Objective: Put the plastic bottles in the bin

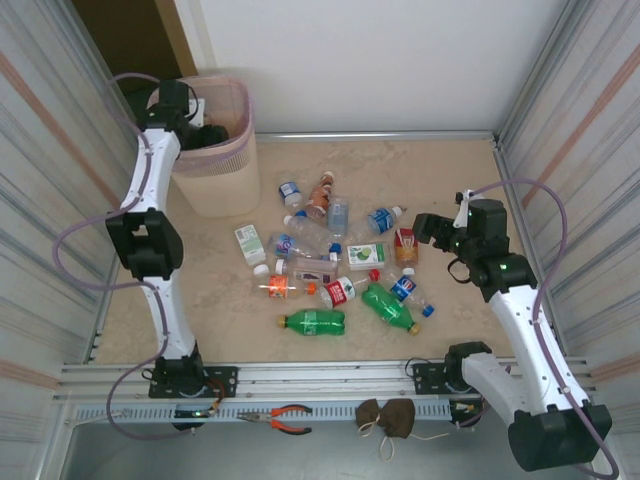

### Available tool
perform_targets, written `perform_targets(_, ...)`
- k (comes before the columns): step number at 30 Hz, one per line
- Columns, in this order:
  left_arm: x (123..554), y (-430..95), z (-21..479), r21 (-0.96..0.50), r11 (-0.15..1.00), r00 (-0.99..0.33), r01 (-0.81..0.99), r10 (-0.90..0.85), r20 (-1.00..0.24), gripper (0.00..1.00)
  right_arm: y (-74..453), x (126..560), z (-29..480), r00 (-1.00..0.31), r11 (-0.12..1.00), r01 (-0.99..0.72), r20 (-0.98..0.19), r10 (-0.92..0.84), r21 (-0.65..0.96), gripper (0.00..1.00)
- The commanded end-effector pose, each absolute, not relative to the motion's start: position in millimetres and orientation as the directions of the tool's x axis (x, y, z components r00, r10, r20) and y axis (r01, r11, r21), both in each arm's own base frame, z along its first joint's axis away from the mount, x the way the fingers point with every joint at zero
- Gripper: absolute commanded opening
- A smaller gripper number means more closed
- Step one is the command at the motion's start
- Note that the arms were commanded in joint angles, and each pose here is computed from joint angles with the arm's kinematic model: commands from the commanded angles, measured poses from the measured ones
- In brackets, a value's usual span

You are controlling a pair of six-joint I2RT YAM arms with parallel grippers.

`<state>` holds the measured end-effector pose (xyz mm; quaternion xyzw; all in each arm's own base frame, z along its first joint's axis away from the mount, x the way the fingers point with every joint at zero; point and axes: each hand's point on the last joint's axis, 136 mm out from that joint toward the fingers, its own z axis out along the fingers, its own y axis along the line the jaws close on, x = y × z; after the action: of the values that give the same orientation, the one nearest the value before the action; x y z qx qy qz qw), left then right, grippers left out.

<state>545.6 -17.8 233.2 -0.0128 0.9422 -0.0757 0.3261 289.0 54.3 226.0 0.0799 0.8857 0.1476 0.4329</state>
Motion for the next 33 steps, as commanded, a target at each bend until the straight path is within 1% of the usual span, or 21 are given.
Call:
perform_targets(1, 531.1, -24.7, 310.2, -0.185, 0.980, -0.686, 0.067, -0.089, -0.722, 0.73, 56.5, 285.4, 236.4, -0.600, 0.936, 0.009, -0.747, 0.287, 0.352, 0.90)
perform_targets(6, 514.1, -29.3, 353.8, -0.202, 0.975, -0.625, 0.095, -0.100, -0.774, 0.71, 57.2, 284.0, 241.6, -0.596, 0.935, 0.001, -0.751, 0.284, 0.353, 0.90)
perform_targets(10, 491.9, -31.3, 383.8, -0.206, 0.973, -0.587, 0.105, -0.107, -0.803, 0.70, 58.4, 283.3, 243.1, -0.594, 0.932, -0.004, -0.750, 0.289, 0.362, 0.90)
perform_targets(13, 471.5, -33.6, 399.5, -0.208, 0.971, -0.566, 0.114, -0.109, -0.817, 0.70, 60.0, 282.5, 242.9, -0.599, 0.929, -0.009, -0.747, 0.290, 0.369, 0.90)
perform_targets(17, 440.7, -37.9, 407.0, -0.195, 0.974, -0.558, 0.113, -0.100, -0.824, 0.69, 63.0, 280.2, 242.0, -0.611, 0.924, -0.018, -0.736, 0.291, 0.381, 0.90)
perform_targets(21, 406.1, -43.1, 403.0, -0.202, 0.974, -0.569, 0.100, -0.111, -0.815, 0.69, 66.1, 277.0, 239.1, -0.625, 0.919, -0.027, -0.724, 0.291, 0.392, 0.90)
perform_targets(24, 380.8, -52.6, 390.1, -0.172, 0.980, -0.580, 0.100, -0.083, -0.810, 0.70, 69.4, 273.5, 234.5, -0.646, 0.916, -0.036, -0.709, 0.283, 0.399, 0.90)
perform_targets(29, 346.4, -63.1, 351.5, -0.197, 0.977, -0.638, 0.087, -0.097, -0.764, 0.70, 73.8, 268.3, 228.5, -0.670, 0.910, -0.049, -0.689, 0.276, 0.412, 0.90)
perform_targets(31, 336.7, -64.3, 332.3, -0.224, 0.973, -0.667, 0.055, -0.131, -0.733, 0.70, 74.6, 266.3, 224.4, -0.679, 0.908, -0.048, -0.680, 0.276, 0.417, 0.90)
perform_targets(33, 329.1, -70.7, 311.3, -0.233, 0.970, -0.696, 0.063, -0.125, -0.707, 0.69, 75.6, 264.6, 220.7, -0.688, 0.905, -0.046, -0.671, 0.278, 0.422, 0.90)
